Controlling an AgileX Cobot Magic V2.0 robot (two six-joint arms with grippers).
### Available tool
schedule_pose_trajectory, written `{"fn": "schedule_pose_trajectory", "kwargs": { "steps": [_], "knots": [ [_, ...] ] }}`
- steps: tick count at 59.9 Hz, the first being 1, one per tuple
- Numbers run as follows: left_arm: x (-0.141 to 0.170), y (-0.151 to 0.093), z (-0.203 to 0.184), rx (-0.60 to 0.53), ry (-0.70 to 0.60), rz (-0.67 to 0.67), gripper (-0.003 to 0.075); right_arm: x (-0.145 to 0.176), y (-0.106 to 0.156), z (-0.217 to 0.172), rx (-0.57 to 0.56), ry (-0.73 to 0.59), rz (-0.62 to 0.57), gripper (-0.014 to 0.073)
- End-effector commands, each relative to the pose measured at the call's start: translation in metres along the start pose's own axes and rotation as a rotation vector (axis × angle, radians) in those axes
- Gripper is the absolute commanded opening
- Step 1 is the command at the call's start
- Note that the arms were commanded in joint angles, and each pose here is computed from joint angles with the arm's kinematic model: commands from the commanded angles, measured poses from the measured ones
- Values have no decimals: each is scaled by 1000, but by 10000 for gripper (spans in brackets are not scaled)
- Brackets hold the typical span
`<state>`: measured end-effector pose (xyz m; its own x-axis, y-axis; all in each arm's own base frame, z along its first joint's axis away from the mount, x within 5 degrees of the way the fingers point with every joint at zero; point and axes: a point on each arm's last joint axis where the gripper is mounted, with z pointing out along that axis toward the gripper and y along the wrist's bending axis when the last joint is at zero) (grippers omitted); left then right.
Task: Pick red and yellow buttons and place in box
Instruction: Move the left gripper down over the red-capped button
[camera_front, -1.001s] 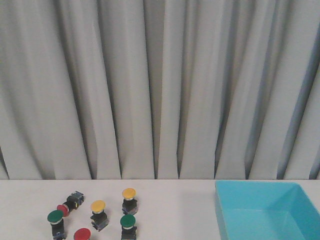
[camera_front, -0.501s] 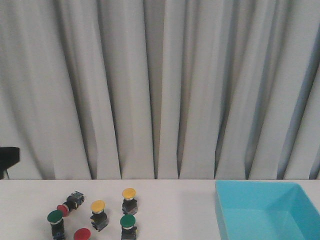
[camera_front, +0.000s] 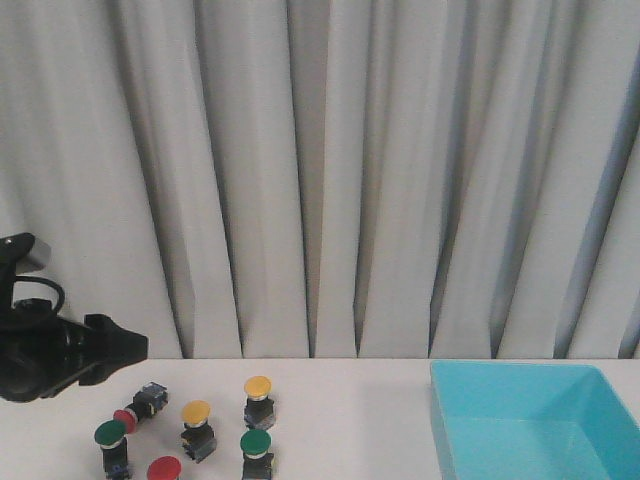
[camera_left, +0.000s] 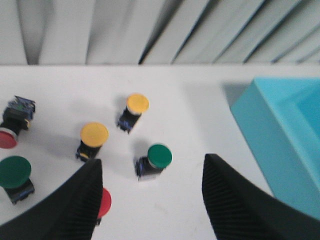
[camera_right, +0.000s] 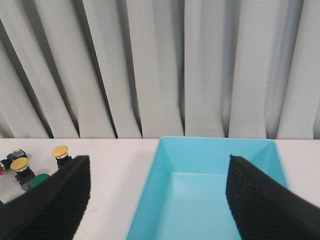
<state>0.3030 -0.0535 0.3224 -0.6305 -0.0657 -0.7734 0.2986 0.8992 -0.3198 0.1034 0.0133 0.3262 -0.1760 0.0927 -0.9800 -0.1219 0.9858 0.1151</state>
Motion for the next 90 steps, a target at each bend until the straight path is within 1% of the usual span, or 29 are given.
{"fn": "schedule_pose_trajectory", "kwargs": {
  "steps": [1,12,19,28,37,41,50,62,73,77,90],
  "knots": [
    [-13,-8,-6,29,-68,15,429,-17,-1,-1,21,-96,-8,542],
    [-18,-8,-6,34,-118,-38,429,-17,-1,-1,21,-96,-8,542],
    [-18,-8,-6,31,-118,37,429,-17,-1,-1,21,-95,-8,543],
    [-20,-7,-5,21,-103,77,429,-17,-1,-1,21,-96,-8,543],
    [-28,-3,8,21,-59,119,429,-17,-1,-1,20,-96,-4,543],
    [-28,1,19,26,-16,127,429,-16,-1,-1,19,-91,-3,543],
    [-18,14,46,17,101,119,429,-15,-1,-1,15,-81,-1,543],
    [-5,24,70,17,186,103,429,-14,0,-1,12,-70,0,543],
    [6,20,87,27,237,131,429,-13,0,-1,10,-62,2,528],
    [8,18,92,26,238,135,429,-13,0,-1,10,-62,2,519],
    [19,27,110,-4,280,140,429,-13,0,-1,10,-60,4,506]
  ]
}}
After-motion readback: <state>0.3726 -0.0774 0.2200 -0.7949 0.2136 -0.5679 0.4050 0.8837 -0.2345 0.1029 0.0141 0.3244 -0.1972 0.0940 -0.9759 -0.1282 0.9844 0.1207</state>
